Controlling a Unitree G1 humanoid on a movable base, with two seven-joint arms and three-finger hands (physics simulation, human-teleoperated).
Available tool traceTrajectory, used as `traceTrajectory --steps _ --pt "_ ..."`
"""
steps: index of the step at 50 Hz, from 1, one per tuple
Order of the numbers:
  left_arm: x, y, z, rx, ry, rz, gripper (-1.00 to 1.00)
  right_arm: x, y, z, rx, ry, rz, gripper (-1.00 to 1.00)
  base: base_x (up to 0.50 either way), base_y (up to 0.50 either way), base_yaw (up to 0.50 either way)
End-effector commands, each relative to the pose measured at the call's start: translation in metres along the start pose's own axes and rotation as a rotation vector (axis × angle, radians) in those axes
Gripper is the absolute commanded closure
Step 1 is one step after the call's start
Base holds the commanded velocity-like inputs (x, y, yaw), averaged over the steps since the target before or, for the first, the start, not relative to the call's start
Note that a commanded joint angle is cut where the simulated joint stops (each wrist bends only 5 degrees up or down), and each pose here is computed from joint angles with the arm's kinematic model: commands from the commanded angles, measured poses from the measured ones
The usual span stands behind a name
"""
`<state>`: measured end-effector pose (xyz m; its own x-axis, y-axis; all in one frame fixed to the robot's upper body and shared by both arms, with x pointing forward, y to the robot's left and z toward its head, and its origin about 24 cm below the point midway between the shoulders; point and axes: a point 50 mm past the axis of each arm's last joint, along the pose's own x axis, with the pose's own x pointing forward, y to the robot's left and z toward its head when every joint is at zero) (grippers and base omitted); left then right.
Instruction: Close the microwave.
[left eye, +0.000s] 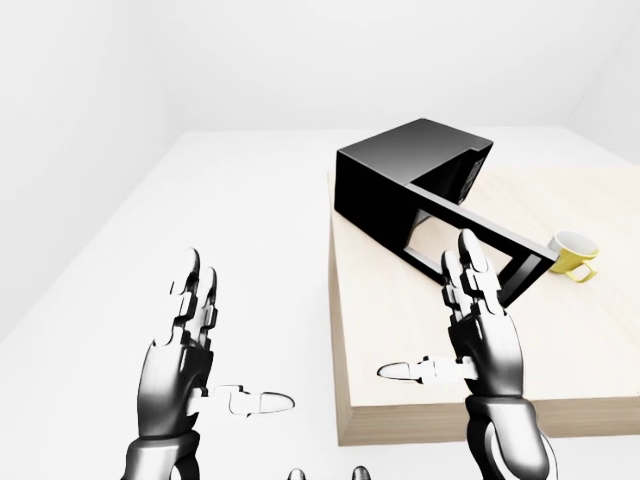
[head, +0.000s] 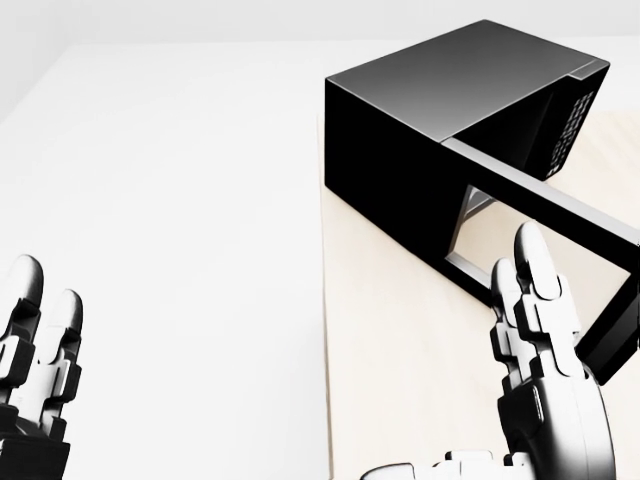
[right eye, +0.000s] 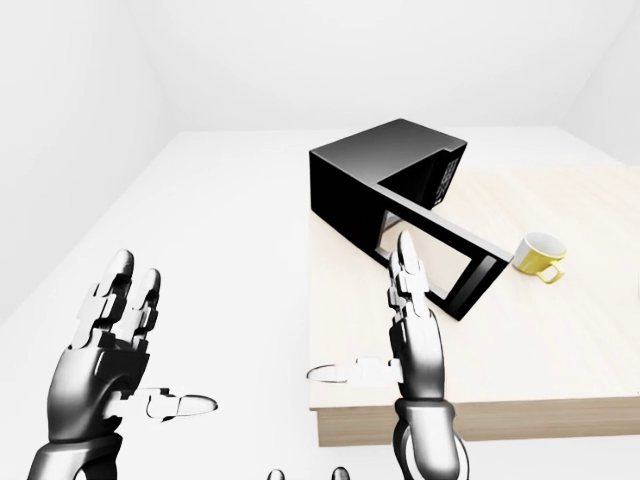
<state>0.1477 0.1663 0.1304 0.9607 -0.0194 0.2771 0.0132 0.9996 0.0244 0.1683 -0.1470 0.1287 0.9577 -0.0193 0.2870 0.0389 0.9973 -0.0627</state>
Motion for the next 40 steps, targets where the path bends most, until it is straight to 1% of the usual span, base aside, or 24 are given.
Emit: traceTrajectory --steps 1,12,34,40 --pt "0.000 0.000 0.001 0.000 -0.004 -0.002 -1.00 0.000 0.000 0.001 0.000 -0.004 0.002 -1.00 0.50 0.07 0.00" --pt "0.000 0.000 0.001 0.003 -0.004 0.000 -1.00 0.000 0.000 0.001 -0.002 -0.006 -0.002 -1.00 0.50 0.08 0.00" --pt "-0.001 -0.001 0.000 -0.005 -0.012 -0.005 -1.00 0.001 -0.001 -0.003 0.005 0.009 -0.009 -1.00 0.00 0.00 0.00" --pt "-0.001 -0.001 0.000 -0.003 -0.012 -0.006 -1.00 0.009 -0.002 -0.014 -0.003 0.038 -0.018 -1.00 0.00 0.00 0.00"
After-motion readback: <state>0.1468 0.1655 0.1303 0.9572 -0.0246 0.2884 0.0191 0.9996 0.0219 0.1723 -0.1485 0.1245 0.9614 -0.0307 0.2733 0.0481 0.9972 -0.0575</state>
